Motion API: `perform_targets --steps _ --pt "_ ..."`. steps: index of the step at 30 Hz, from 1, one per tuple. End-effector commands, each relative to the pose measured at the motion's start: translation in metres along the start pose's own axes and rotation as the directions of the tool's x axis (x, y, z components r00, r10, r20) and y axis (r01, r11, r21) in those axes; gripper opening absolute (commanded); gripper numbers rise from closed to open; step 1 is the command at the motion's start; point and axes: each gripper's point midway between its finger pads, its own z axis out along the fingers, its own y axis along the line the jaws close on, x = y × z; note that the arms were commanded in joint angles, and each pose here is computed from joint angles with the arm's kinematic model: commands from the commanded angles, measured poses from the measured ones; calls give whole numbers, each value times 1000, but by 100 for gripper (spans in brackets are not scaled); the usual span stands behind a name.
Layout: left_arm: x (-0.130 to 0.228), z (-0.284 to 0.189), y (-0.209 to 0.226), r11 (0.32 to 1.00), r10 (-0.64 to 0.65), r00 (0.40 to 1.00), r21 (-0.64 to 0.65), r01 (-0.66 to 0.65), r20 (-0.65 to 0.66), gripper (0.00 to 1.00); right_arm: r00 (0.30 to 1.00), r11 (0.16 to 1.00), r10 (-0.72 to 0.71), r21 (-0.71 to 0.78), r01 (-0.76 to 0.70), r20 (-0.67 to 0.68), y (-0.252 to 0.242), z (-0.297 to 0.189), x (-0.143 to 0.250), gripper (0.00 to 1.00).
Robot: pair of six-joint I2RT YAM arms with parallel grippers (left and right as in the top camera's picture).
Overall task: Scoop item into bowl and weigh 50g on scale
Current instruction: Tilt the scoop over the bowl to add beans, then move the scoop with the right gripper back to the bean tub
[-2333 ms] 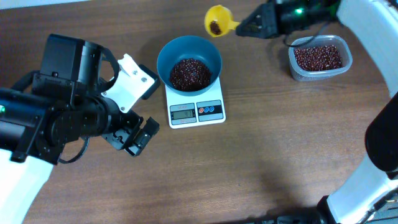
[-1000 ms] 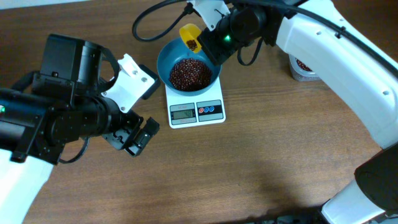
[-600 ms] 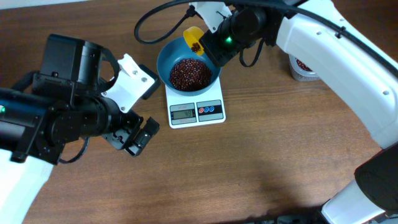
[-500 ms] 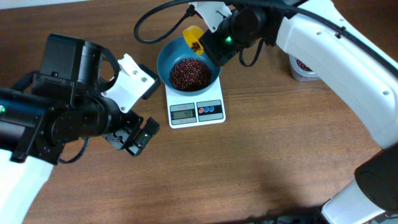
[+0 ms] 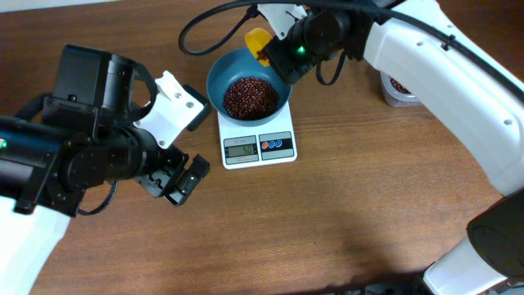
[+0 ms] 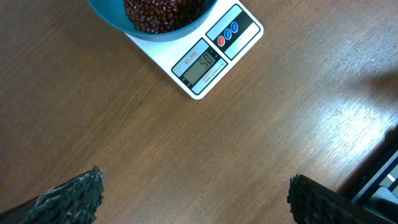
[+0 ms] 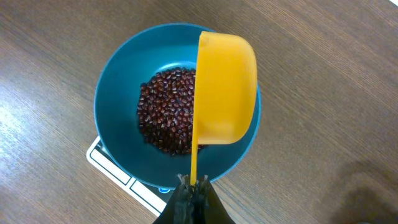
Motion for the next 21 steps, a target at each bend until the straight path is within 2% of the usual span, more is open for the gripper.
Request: perform_targets --steps 1,8,11,17,21 --pt "-5 -5 0 1000 -12 1000 1 12 22 99 999 1000 -4 26 3 46 -2 -14 -12 4" --pt "-5 -5 0 1000 -12 1000 1 12 22 99 996 1000 -7 20 6 85 -2 -15 -21 4" --pt "-5 -5 0 1000 -12 1000 1 12 22 99 995 999 -6 -48 11 100 10 -16 -24 4" --pt "-5 -5 0 1000 -12 1000 1 12 22 99 989 977 89 -205 -63 117 23 -21 -27 4" --pt "-5 -5 0 1000 -12 1000 0 12 22 99 962 926 252 -314 -208 103 10 -29 -28 4"
